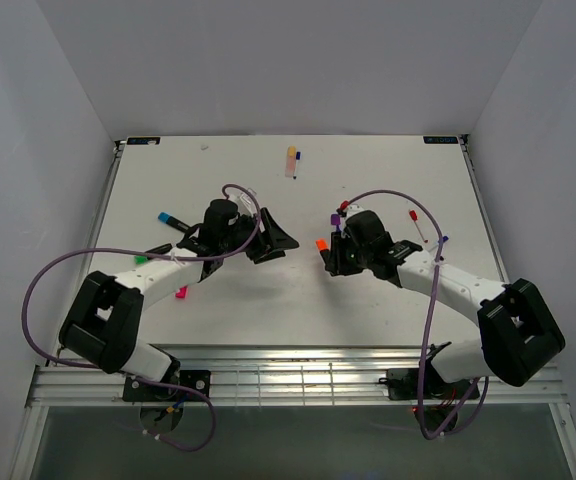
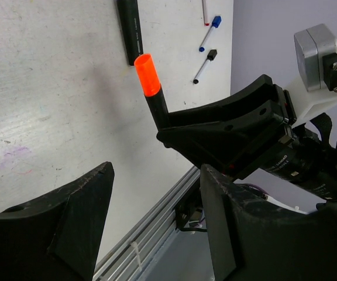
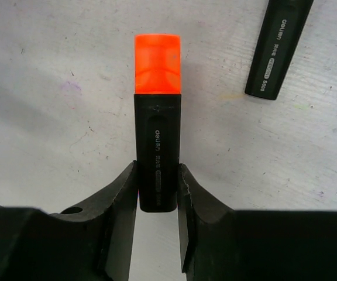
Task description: Open the pen caps
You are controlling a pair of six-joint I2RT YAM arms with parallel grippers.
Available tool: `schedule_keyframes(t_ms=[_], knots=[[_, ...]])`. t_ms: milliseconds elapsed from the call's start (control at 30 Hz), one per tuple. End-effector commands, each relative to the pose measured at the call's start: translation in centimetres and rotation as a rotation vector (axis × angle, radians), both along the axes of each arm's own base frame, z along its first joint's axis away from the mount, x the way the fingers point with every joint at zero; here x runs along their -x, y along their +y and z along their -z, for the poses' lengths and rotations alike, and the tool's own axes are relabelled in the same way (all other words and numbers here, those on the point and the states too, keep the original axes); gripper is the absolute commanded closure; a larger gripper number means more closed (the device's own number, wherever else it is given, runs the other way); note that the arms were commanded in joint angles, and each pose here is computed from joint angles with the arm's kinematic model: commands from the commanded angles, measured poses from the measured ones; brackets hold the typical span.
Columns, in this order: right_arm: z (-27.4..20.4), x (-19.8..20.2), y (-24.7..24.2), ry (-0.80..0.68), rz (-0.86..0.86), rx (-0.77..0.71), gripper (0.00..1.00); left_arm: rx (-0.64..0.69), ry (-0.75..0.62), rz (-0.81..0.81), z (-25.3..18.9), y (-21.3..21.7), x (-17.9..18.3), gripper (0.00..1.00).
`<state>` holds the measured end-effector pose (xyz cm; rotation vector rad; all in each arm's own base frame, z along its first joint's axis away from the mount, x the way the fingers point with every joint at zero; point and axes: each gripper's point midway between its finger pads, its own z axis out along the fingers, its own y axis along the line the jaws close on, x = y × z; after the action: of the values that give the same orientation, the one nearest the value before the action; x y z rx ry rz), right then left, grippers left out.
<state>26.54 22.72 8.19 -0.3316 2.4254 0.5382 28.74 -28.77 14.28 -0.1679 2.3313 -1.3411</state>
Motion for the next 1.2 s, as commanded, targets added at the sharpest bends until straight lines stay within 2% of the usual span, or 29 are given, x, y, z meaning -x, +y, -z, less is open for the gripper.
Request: schedule_keyframes(t_ms=[0, 300, 800, 1167], knots=[[-1.4, 0.4, 2.0, -0.019, -0.032, -0.084, 0.92, 0.039, -0.036, 0.019, -1.5, -0.7, -0.5, 0.29], [-3.3, 1.5, 5.1, -0.042, -0.096, -0.147, 0.92, 0.041, 0.031, 0.042, 0.3, -1.9, -1.6, 0.3], [-4.7, 1.8, 7.4, -0.071, -0.165, -0.191, 0.92, 0.063, 0.081, 0.054, 1.7, -3.0, -2.6, 0.32], [-4.7, 1.8, 8.1, -0.08, -0.188, -0.184, 0.92, 0.069, 0.095, 0.059, 2.2, -3.2, -2.6, 0.47]])
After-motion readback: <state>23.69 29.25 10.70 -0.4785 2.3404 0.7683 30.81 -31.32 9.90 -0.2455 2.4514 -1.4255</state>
